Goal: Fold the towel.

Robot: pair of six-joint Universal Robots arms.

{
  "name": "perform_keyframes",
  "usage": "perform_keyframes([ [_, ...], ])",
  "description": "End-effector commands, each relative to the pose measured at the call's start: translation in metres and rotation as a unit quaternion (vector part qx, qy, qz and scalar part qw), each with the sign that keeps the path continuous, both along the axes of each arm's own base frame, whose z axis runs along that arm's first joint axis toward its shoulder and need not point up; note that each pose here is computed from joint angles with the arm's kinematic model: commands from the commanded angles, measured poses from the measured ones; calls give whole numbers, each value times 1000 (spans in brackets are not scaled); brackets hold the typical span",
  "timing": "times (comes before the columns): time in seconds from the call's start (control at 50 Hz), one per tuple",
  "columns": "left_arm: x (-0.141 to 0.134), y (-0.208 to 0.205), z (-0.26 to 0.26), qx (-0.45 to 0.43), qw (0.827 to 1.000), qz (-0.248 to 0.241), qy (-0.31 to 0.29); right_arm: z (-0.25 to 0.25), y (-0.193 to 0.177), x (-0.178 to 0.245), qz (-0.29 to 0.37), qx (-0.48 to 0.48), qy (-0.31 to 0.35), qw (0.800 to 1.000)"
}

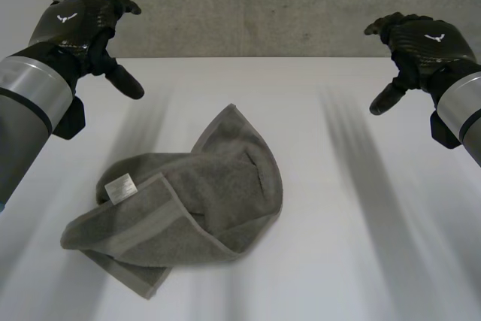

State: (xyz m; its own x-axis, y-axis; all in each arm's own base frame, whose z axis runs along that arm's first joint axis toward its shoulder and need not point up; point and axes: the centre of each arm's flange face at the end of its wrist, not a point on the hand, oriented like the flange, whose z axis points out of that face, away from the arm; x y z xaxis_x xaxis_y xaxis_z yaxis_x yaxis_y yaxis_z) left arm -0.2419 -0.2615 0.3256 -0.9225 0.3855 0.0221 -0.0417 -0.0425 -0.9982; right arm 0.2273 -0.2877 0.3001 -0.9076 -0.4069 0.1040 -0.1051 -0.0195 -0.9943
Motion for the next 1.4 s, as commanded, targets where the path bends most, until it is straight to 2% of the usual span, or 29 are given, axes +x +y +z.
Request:
perform_keyframes([
  [0.02, -9, 26, -17, -4, 995, -70, -68, -9, 11, 14, 104, -2, 48, 993],
  [0.04, -9, 26, -17, -4, 995, -70, -68, -15, 16, 18, 136, 5, 63, 989],
  [0.06, -10, 32, -28, -1, 992, -87, -93, -15, 16, 18, 136, 5, 63, 989],
  [0.08, -10, 37, -39, 6, 988, -102, -115, -23, 23, 21, 164, 15, 78, 983],
  [0.14, -11, 46, -60, 25, 981, -124, -149, -45, 33, 26, 208, 30, 112, 971],
  [0.22, -10, 55, -80, 52, 975, -138, -169, -70, 39, 29, 238, 37, 153, 959],
  [0.32, -10, 65, -105, 93, 967, -153, -183, -112, 48, 39, 283, 45, 222, 932],
  [0.42, -14, 71, -125, 124, 959, -166, -195, -137, 52, 47, 307, 66, 230, 921],
  [0.64, -22, 69, -161, 172, 942, -183, -224, -159, 52, 71, 317, 34, 210, 924],
  [0.76, -23, 65, -181, 173, 922, -197, -284, -166, 50, 78, 311, 33, 203, 928],
  [0.84, -17, 60, -188, 173, 915, -176, -318, -174, 49, 84, 306, 38, 208, 928],
  [1.14, -14, 57, -184, 163, 919, -149, -328, -193, 52, 98, 314, 77, 183, 929],
  [1.4, -11, 58, -173, 152, 925, -140, -319, -163, 53, 101, 329, 82, 104, 935],
])
